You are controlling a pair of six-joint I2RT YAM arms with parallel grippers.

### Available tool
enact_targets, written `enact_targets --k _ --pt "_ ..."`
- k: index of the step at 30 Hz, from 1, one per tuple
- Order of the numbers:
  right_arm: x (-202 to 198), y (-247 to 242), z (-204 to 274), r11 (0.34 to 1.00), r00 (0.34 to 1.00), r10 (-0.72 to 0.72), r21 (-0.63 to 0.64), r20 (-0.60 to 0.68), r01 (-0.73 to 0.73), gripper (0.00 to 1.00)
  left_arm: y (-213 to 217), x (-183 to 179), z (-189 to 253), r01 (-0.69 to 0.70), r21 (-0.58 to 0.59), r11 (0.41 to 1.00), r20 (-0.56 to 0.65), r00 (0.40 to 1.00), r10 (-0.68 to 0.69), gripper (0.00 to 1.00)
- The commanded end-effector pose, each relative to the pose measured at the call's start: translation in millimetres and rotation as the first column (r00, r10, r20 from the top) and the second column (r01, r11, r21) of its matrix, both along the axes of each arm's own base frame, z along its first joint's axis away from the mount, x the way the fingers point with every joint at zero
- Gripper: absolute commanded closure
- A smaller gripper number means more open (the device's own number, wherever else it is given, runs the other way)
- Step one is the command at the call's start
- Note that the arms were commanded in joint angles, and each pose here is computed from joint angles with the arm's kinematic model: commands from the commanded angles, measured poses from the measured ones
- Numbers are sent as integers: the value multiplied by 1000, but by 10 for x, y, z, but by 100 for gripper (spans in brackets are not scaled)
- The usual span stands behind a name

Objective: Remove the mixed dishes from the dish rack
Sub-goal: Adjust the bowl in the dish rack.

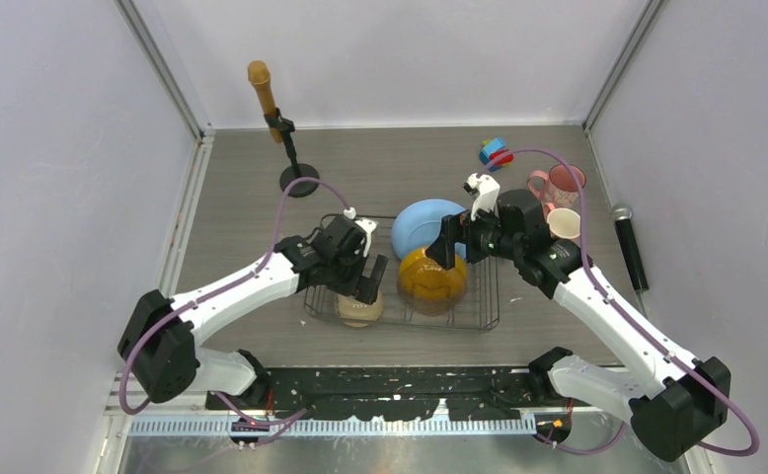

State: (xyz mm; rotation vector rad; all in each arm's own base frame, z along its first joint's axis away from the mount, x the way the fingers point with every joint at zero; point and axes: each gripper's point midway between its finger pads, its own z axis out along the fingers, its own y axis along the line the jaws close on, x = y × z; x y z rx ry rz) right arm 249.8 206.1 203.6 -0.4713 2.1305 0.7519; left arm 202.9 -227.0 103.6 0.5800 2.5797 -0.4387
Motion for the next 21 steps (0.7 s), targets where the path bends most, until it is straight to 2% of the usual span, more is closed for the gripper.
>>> enact_targets --k 1,7,21 --pt "72 -23 206 1000 994 -11 8 112 10 0 83 -11 -62 -63 95 994 -16 998 64 0" --pt "100 -67 175 999 992 -31 -8 124 32 0 20 -42 -128 -45 182 982 -16 999 49 0" --pt "154 -152 179 996 985 -78 -24 153 83 0 -211 -220 -437 -31 248 968 -82 995 52 0"
